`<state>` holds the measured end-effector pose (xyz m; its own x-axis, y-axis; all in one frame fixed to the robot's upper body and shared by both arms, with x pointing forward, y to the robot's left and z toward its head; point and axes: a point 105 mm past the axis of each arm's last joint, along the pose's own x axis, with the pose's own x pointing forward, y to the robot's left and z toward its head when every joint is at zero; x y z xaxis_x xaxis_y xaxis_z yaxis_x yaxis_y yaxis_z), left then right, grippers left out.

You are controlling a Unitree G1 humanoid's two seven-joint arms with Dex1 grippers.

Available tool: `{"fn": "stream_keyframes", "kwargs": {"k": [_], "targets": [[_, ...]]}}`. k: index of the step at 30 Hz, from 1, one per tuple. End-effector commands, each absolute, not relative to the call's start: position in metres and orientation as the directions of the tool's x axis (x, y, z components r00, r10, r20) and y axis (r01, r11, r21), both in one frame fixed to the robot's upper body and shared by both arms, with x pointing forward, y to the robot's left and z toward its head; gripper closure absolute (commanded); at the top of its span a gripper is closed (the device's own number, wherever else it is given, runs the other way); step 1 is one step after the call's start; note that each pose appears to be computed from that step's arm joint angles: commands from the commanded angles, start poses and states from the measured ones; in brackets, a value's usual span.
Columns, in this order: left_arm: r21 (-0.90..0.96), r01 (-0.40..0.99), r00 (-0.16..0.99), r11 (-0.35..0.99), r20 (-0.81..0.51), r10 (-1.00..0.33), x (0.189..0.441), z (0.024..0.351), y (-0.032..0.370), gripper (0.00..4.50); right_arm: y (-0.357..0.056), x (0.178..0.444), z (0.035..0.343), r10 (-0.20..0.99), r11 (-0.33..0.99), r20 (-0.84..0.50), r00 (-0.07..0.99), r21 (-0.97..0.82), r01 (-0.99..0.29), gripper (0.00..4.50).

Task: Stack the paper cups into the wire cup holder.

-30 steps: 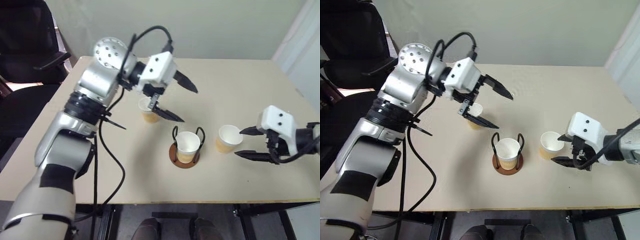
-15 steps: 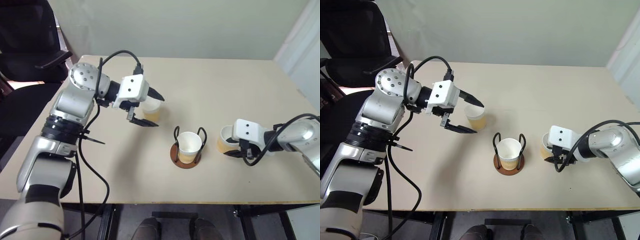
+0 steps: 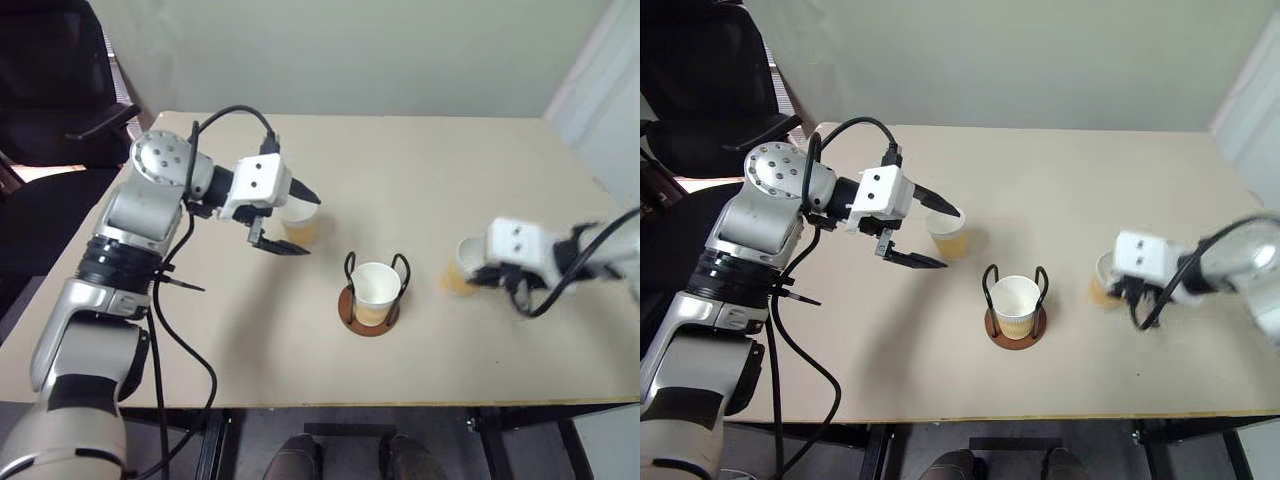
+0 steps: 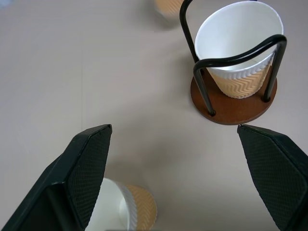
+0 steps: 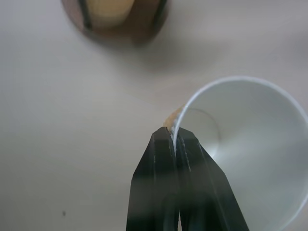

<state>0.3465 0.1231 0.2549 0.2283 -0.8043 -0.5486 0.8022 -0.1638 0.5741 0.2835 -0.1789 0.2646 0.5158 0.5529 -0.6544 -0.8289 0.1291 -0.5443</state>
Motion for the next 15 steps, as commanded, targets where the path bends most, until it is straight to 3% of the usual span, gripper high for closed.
{"fn": "stream_keyframes", "kwargs": {"k": [1, 8, 15], "targets": [[0.603, 0.782, 0.255, -0.156, -0.539, -0.802, 0.346, 0.262, 0.13, 0.0, -0.143, 0.256, 0.306, 0.665, -0.006, -0.62, 0.415, -0.56, -0.828, 4.48], [0.607, 0.778, 0.256, -0.164, -0.544, -0.799, 0.35, 0.26, 0.128, 0.0, -0.097, 0.242, 0.309, 0.709, -0.189, -0.656, 0.259, -0.53, -0.826, 4.48], [0.608, 0.774, 0.253, -0.176, -0.552, -0.795, 0.351, 0.258, 0.128, 0.0, -0.078, 0.249, 0.292, 0.695, -0.273, -0.69, 0.204, -0.515, -0.813, 4.48]]}}
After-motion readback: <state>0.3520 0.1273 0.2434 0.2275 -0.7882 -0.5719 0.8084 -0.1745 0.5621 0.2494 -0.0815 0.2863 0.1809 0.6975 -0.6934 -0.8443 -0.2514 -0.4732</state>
